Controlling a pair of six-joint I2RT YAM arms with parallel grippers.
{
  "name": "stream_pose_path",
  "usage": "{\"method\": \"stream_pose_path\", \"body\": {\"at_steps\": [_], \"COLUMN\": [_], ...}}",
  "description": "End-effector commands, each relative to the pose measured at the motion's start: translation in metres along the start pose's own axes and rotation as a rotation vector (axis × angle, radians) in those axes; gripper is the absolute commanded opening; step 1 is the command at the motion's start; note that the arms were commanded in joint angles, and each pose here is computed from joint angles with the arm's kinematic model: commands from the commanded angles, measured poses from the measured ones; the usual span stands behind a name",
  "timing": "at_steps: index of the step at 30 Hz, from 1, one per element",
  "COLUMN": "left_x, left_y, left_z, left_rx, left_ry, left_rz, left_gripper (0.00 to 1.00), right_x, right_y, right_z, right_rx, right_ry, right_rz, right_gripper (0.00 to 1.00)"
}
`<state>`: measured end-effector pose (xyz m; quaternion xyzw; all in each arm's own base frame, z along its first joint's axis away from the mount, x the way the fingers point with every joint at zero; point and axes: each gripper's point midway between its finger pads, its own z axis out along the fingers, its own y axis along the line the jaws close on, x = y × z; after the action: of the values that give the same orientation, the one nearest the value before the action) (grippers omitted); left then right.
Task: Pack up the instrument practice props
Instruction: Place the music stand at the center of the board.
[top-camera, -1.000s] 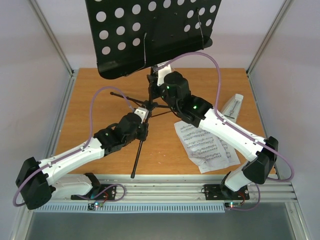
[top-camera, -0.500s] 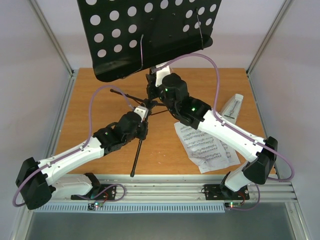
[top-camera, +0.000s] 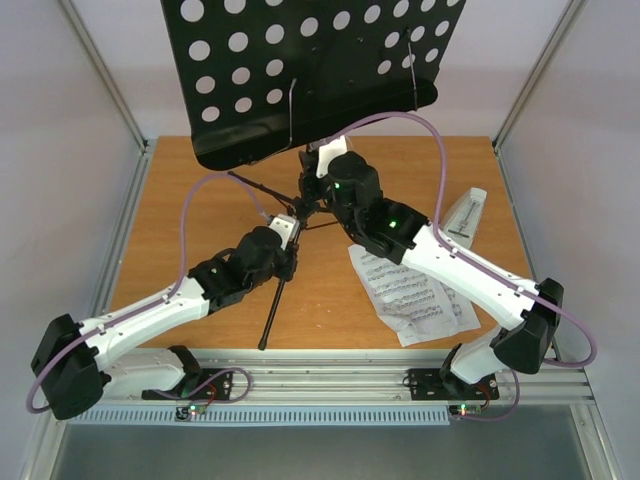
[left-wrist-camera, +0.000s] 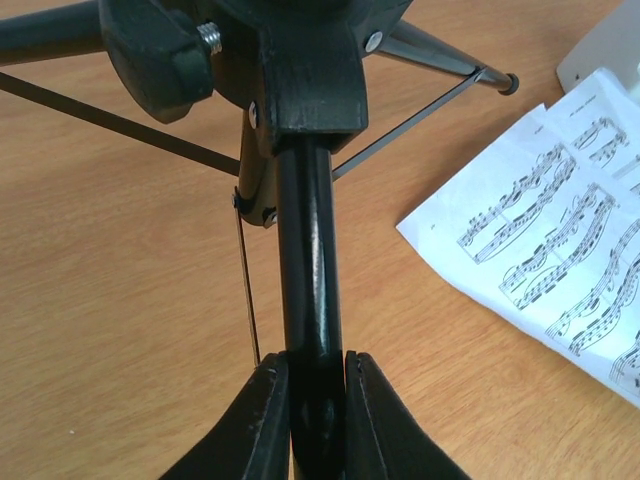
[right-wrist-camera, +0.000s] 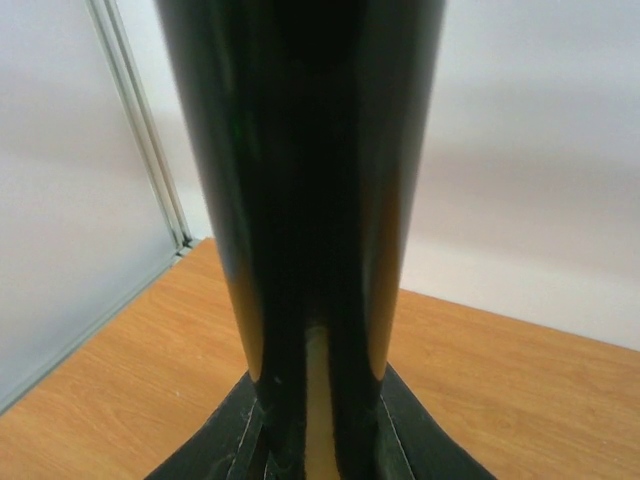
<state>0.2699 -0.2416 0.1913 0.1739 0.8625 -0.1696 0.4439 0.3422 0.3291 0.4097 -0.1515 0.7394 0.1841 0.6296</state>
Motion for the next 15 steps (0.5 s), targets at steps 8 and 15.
{"method": "stream_pose_path", "body": {"at_steps": [8,15], "left_x": [-0.068,-0.05], "left_y": [-0.031,-0.025], "left_z": [0.0,0.023], "left_rx": [0.117,0.065], "left_ry": [-0.31,-0.256], "left_rz": [0.008,0.035], "left_gripper": [0.0,0.01], "right_x": [0.038,0.047], "right_y": [0.021,0.019], "right_z": [0.013,0.029], "right_rx": [-0.035,0.005], "right_ry": [0.036,0.038], "right_rz": [0.012,-0.003], "right_gripper": [0.01,0.01]}}
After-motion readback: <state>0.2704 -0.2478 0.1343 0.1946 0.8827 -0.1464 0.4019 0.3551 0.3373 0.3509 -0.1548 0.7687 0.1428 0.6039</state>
